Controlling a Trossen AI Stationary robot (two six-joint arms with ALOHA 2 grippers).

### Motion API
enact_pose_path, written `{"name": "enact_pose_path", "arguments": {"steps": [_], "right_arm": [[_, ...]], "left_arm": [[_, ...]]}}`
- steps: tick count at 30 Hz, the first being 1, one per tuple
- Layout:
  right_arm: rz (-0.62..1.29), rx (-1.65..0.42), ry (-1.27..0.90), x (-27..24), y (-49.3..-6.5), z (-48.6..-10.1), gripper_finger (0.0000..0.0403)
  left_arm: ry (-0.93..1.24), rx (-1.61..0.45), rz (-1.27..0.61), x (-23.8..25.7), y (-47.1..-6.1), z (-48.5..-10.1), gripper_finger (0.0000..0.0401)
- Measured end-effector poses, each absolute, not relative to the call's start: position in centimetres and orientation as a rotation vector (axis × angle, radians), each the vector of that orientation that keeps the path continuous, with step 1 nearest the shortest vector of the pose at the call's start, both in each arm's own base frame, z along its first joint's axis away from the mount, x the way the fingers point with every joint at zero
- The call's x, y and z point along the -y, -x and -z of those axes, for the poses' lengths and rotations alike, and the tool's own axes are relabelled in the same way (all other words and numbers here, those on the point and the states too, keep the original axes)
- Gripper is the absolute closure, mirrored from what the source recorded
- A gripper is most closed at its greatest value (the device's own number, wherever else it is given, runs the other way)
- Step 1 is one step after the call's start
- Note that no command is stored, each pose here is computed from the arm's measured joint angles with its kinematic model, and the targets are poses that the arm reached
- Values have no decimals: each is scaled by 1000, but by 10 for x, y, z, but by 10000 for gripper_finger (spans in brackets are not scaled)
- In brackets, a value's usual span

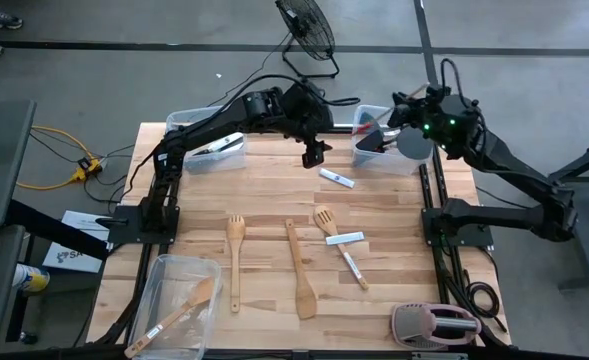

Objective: Pick & Place Kitchen Items
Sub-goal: Put the red spatula into the top right transparent bin

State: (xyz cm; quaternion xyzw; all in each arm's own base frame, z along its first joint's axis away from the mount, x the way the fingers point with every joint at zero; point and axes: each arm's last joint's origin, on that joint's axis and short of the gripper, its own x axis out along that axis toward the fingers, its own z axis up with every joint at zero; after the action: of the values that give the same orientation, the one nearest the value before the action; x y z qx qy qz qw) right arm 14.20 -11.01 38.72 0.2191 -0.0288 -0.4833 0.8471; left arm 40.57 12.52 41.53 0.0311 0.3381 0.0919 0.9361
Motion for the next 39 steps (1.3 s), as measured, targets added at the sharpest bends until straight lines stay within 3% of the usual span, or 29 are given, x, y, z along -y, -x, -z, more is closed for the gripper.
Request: {"name": "enact_pose_path", "arguments": {"steps": [14,39], "right_arm": [[1312,-5,-606,122,-129,-366,349],[1644,16,-982,161,-158,-310,349]], "left_arm": [[-96,-727,-234,-126,-404,-414,153],[-90,-790,-226,-125,-400,-409,153]]}}
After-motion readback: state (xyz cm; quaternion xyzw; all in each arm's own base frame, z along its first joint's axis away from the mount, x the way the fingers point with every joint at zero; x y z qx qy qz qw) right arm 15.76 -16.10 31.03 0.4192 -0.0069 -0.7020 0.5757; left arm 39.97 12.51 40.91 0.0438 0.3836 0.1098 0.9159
